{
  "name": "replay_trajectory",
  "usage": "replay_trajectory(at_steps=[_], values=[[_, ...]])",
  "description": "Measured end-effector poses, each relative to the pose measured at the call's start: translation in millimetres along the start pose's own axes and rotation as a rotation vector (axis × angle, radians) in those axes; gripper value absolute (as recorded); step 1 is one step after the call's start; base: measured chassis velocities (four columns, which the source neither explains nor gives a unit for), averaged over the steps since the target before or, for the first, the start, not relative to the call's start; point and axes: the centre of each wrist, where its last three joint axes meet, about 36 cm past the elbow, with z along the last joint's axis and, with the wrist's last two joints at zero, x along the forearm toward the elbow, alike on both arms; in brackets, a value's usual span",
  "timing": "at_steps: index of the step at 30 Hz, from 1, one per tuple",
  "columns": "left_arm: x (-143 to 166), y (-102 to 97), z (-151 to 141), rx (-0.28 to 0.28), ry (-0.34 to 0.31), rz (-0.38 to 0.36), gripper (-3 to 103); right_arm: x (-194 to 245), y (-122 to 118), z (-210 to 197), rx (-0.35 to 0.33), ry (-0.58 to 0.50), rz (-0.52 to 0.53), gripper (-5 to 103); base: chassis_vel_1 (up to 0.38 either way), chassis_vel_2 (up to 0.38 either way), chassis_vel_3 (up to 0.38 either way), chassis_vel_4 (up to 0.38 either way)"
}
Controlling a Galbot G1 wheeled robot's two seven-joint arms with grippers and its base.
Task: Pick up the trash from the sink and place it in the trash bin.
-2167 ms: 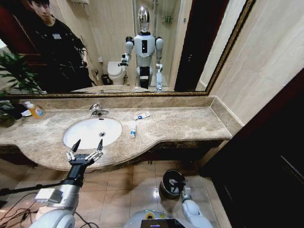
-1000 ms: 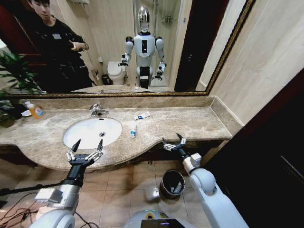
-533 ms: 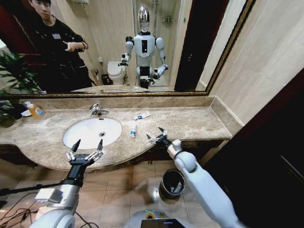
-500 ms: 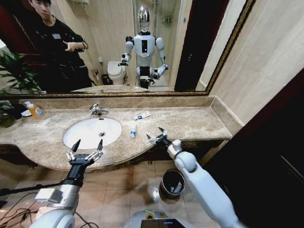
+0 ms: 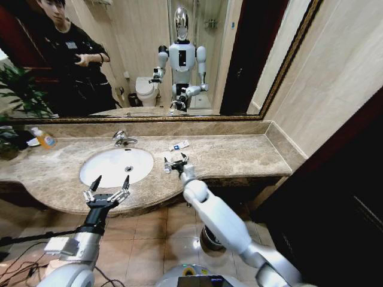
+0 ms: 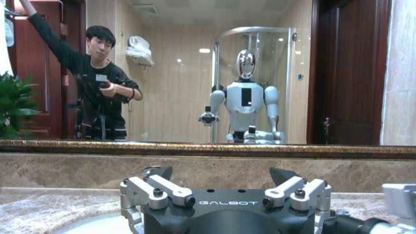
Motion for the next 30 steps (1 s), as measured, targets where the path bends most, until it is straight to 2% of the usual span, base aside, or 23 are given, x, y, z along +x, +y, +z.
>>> replay_trajectory(at_steps=[2, 8, 15, 22, 23, 25, 28, 29, 30], values=[[0, 0.0, 0, 0.000, 0.000, 0.000, 100, 0, 14, -1, -0.023, 0.018, 0.026, 100, 0.000, 0.000, 0.000, 0.000], [0, 0.0, 0, 0.000, 0.000, 0.000, 100, 11, 27, 7, -0.040, 0.047, 0.019, 100, 0.000, 0.000, 0.000, 0.000], [0, 0.0, 0, 0.000, 0.000, 0.000, 100, 24, 24, 35, -0.029, 0.093, 0.029, 100, 0.000, 0.000, 0.000, 0.000], [0, 0.0, 0, 0.000, 0.000, 0.000, 100, 28, 23, 43, -0.013, 0.098, 0.030, 100, 0.000, 0.000, 0.000, 0.000], [0, 0.0, 0, 0.000, 0.000, 0.000, 100, 29, 23, 44, -0.012, 0.097, 0.030, 103, 0.000, 0.000, 0.000, 0.000], [0, 0.0, 0, 0.000, 0.000, 0.000, 100, 30, 26, 45, -0.012, 0.096, 0.021, 95, 0.000, 0.000, 0.000, 0.000], [0, 0.0, 0, 0.000, 0.000, 0.000, 100, 31, 26, 45, -0.010, 0.094, 0.018, 91, 0.000, 0.000, 0.000, 0.000], [0, 0.0, 0, 0.000, 0.000, 0.000, 100, 31, 27, 45, -0.008, 0.089, 0.018, 80, 0.000, 0.000, 0.000, 0.000], [0, 0.0, 0, 0.000, 0.000, 0.000, 100, 30, 27, 45, -0.009, 0.088, 0.018, 80, 0.000, 0.000, 0.000, 0.000]])
